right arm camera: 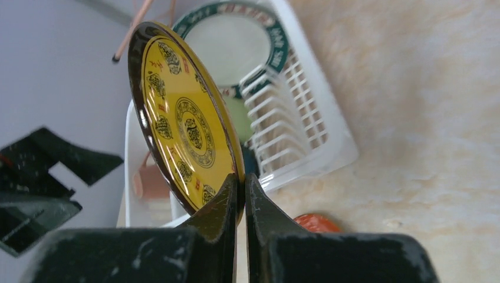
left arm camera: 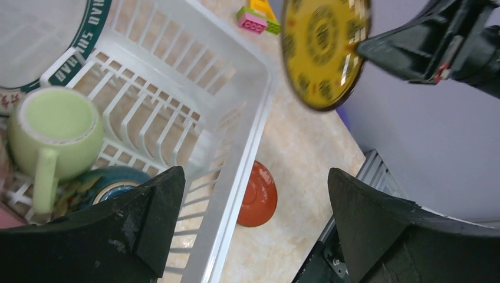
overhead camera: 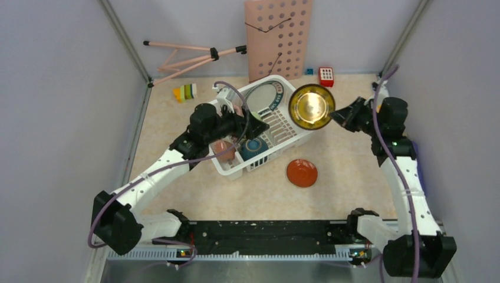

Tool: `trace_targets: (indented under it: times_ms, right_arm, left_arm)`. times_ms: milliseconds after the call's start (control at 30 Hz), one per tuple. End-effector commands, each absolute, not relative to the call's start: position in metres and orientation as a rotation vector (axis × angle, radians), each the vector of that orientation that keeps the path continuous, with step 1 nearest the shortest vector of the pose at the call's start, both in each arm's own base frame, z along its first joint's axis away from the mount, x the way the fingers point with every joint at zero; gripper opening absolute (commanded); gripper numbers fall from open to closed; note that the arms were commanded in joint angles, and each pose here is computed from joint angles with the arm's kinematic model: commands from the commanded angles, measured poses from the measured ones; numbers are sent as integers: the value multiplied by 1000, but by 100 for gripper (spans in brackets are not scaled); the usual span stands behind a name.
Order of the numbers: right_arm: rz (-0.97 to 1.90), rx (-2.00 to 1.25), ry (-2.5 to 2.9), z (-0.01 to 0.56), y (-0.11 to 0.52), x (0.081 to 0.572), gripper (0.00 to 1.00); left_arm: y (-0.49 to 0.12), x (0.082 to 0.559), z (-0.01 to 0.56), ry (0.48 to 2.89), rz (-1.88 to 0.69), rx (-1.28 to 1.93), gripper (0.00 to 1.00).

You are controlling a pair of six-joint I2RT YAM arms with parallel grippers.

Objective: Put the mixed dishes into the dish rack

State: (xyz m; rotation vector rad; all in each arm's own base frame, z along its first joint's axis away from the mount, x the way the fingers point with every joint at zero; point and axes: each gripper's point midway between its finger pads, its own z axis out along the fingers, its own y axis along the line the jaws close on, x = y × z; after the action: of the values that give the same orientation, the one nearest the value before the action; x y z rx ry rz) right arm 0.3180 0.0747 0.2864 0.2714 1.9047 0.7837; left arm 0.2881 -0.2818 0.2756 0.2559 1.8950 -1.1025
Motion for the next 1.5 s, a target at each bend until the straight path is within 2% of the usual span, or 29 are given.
trace_targets:
  times_ms: [0,233,367,633,700,767,833,900,933,967,1000,1067,1100,1167,1233,1467]
  right_arm:
    - [948,-13,1873,311,132,318,0]
    - [1055,-143,1885,310,160,313,0]
    - [1080,-169,1906,305,167,309,0]
    - [1102,-233,1932,303,186,298,0]
    - [1105,-247,1934,301,191,297,0]
    - [1106,-250,1930,302,192,297,0]
    - [1108,-256,1927,301,193,298,0]
    - [1106,-259,1930,300,193,301,0]
    - [1101,-260,1932,298,193,302,2]
    - [1095,-259,1935,296,192,304,12]
    - [1084,-250,1941,293,191,306,22]
    - [1056,-223,1947,288,188,310,35]
    - [1039,-208,1950,285,186,313,46]
    - [997,-165,1957,282,181,318,55]
    - [901,-67,2001,273,167,325,68]
    - [613,113,2024,270,123,335,78]
  left_arm:
    - [-304,300,332,1693,-1202,337,95]
    - [-320,318,315,1787,-1172,407,91]
    - [-326,320,308,1802,-1198,415,83]
    - [-328,321,295,1835,-1196,426,79]
    - [-329,322,295,1831,-1203,433,75]
    - [-331,323,292,1839,-1205,440,67]
    - [-332,324,289,1842,-1197,450,50]
    - [-332,324,286,1837,-1186,470,19]
    - [-332,325,285,1838,-1176,482,3]
    - [-332,325,283,1843,-1165,493,0]
    - [-330,327,281,1850,-1148,497,0]
    - [-326,330,279,1855,-1101,496,0]
    - [-323,333,279,1852,-1070,487,0]
    - [-317,337,280,1837,-1018,478,0]
    - [-312,343,285,1818,-975,462,0]
    - [-314,356,307,1743,-837,498,0]
